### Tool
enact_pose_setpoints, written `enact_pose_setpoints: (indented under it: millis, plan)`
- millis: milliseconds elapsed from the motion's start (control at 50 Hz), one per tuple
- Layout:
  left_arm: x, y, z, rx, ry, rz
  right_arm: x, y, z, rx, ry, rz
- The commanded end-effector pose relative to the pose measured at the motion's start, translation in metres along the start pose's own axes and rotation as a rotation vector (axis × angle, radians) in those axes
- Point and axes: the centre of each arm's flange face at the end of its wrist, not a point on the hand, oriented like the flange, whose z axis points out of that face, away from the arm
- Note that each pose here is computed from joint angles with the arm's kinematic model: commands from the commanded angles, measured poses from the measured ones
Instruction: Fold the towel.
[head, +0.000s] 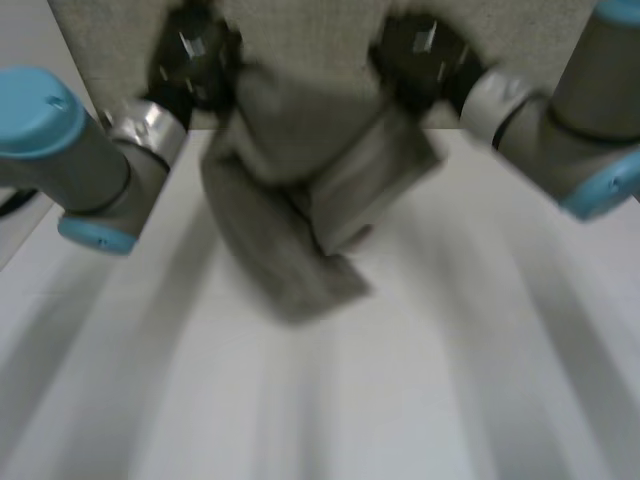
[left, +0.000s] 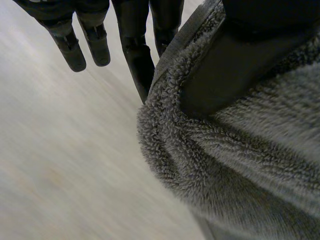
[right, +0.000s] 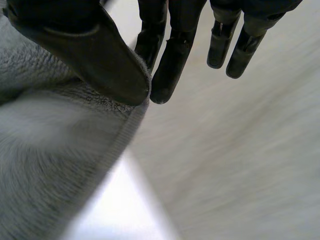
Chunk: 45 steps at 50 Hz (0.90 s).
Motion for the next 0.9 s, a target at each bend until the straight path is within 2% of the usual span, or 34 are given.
enact_pose_setpoints:
  millis: [20,80,100,180,260,300,360,400,440,480,600,700,900]
  plan:
    - [-0.048,-0.115,-0.006,0.391,-0.18,0.027,0.048,-0.085,-0.021,0.285,0.287,-0.075]
    - [-0.041,-0.115,-0.018,0.37,-0.118,-0.018,0.046,-0.084,-0.038,0.275,0.252,-0.086]
    - [-0.041,-0.115,-0.018,0.369,-0.118,-0.018,0.042,-0.07,-0.043,0.233,0.222,-0.08]
    - [-0.015,-0.067,-0.043,0.172,0.013,-0.072,0.027,-0.042,-0.051,0.155,0.155,-0.054]
    - [0.002,-0.032,-0.068,0.025,0.066,-0.11,0.002,-0.004,-0.067,0.038,0.081,-0.028]
    - [0.02,0.004,-0.097,-0.115,0.101,-0.145,-0.009,0.011,-0.074,-0.012,0.056,-0.016]
    - [0.029,0.019,-0.11,-0.175,0.12,-0.156,-0.036,0.044,-0.091,-0.117,-0.016,-0.001]
    - [0.051,0.048,-0.136,-0.3,0.166,-0.171,-0.05,0.059,-0.1,-0.158,-0.055,0.001]
    - [0.059,0.061,-0.149,-0.36,0.186,-0.17,-0.074,0.091,-0.116,-0.234,-0.119,0.008]
    - [0.067,0.073,-0.16,-0.414,0.208,-0.167,-0.083,0.105,-0.122,-0.271,-0.133,0.009]
    - [0.083,0.092,-0.184,-0.561,0.297,-0.11,-0.092,0.13,-0.135,-0.355,-0.15,0.018]
    - [0.078,0.092,-0.179,-0.574,0.271,-0.069,-0.085,0.126,-0.137,-0.364,-0.136,0.029]
    - [0.058,0.102,-0.169,-0.597,0.117,-0.018,-0.067,0.116,-0.148,-0.396,-0.106,0.051]
